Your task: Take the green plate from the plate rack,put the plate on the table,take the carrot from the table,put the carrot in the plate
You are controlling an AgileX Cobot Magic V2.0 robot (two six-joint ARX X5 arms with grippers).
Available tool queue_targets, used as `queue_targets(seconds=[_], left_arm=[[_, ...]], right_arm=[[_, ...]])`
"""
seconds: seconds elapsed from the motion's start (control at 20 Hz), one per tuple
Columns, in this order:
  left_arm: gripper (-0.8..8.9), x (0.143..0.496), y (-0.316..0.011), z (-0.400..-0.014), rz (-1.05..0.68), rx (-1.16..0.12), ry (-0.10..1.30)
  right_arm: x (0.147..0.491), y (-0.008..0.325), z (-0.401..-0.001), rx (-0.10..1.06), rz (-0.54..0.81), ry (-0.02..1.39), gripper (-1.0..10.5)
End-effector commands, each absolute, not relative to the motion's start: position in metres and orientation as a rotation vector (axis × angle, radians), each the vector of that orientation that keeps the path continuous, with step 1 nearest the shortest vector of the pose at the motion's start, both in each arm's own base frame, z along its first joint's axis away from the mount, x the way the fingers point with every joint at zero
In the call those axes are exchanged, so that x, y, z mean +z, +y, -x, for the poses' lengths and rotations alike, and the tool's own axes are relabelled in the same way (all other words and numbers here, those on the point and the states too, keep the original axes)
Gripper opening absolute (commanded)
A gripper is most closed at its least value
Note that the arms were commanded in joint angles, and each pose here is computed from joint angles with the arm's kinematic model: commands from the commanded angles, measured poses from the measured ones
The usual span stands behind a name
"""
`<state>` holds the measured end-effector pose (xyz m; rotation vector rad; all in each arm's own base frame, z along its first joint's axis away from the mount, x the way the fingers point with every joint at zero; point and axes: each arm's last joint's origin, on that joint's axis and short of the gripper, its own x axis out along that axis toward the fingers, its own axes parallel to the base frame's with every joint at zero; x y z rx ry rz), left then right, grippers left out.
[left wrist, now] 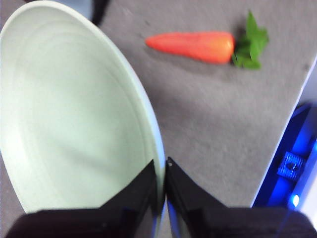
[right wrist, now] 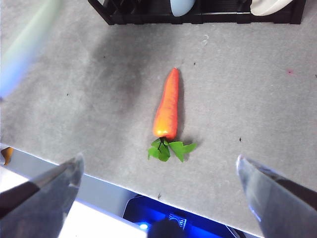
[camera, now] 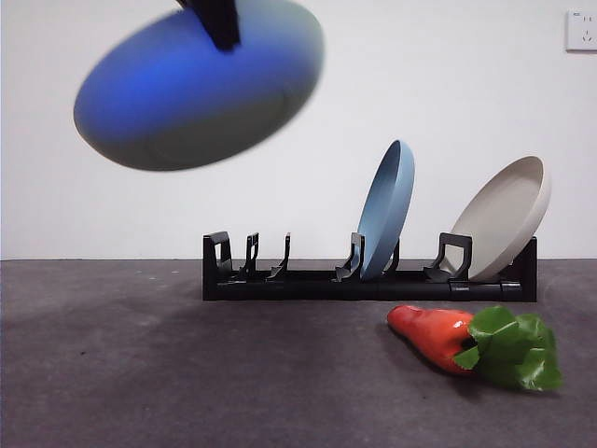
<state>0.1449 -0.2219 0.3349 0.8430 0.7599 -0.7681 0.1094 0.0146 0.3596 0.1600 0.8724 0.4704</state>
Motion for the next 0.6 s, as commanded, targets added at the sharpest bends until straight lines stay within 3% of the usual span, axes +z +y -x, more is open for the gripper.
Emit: queue_targets(seconds=[0.05, 0.3, 0.6], left_arm=[[-0.06, 0.308, -0.242, -0.145, -0.959, -0.735, 0.796], [-0.06, 0.238, -0.264, -0.144, -1.044, -0.740, 0.840], [-0.06, 0.185, -0.266, -0.139, -1.067, -0.756, 0.835]], right_arm=[[0.360, 0.015, -0.110, 0.472, -0.165, 0.870, 6.0], [0.360, 0.015, -0.109, 0.472, -0.165, 0.871, 6.0], [0.360, 0.015, -0.110, 0.472, -0.166, 0.871, 6.0]])
